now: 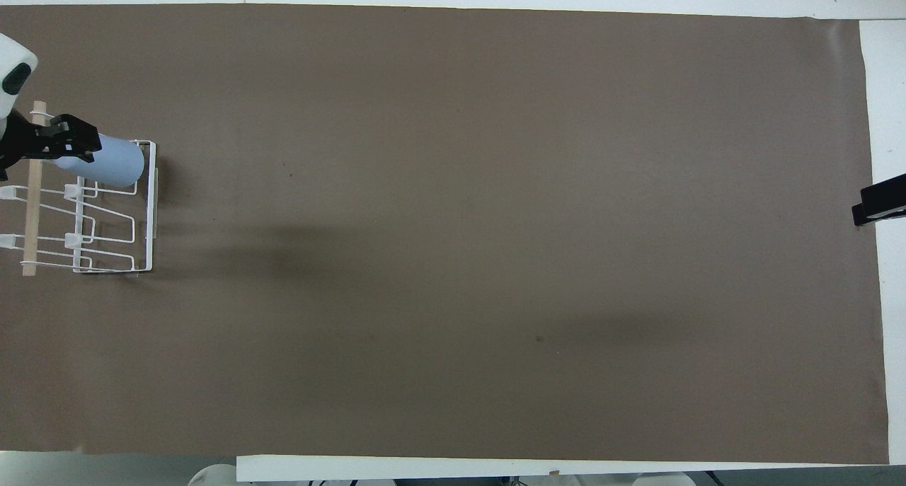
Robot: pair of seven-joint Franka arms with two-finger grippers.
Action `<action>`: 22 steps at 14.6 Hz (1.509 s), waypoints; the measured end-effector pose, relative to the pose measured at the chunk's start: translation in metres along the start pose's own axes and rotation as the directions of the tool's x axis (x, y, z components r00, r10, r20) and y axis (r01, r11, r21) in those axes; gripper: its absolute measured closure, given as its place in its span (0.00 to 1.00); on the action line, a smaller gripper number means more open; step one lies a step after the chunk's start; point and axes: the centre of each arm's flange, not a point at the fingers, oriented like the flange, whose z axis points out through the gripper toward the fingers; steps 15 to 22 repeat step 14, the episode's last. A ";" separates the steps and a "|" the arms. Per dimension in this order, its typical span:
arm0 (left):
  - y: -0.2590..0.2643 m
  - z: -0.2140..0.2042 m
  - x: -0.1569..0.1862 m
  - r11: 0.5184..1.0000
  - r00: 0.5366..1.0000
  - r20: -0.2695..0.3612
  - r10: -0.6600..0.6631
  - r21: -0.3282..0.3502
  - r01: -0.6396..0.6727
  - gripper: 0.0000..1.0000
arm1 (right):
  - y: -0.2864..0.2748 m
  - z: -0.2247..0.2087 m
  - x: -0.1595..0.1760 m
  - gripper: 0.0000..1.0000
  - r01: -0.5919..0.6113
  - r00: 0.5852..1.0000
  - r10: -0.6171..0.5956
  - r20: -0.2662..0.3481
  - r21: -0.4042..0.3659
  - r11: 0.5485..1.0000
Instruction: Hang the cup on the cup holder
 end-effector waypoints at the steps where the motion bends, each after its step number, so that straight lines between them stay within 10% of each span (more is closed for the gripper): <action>1: -0.009 -0.002 -0.001 0.999 0.999 0.017 0.032 -0.015 -0.031 0.00 | 0.000 0.000 0.000 0.00 0.000 1.000 0.000 0.000 0.000 1.000; 6: -0.051 -0.012 -0.010 0.959 0.956 0.123 0.267 -0.132 -0.251 0.00 | 0.000 0.000 0.000 0.00 0.000 1.000 0.000 0.000 0.000 1.000; 11: -0.044 -0.051 -0.008 0.927 0.948 0.093 0.305 -0.257 -0.273 0.00 | 0.000 0.000 0.000 0.00 0.000 1.000 0.000 0.000 0.000 1.000; 22: -0.037 -0.058 0.002 0.921 0.944 0.089 0.317 -0.267 -0.285 0.00 | 0.000 0.000 0.000 0.00 0.000 1.000 0.000 0.000 0.000 1.000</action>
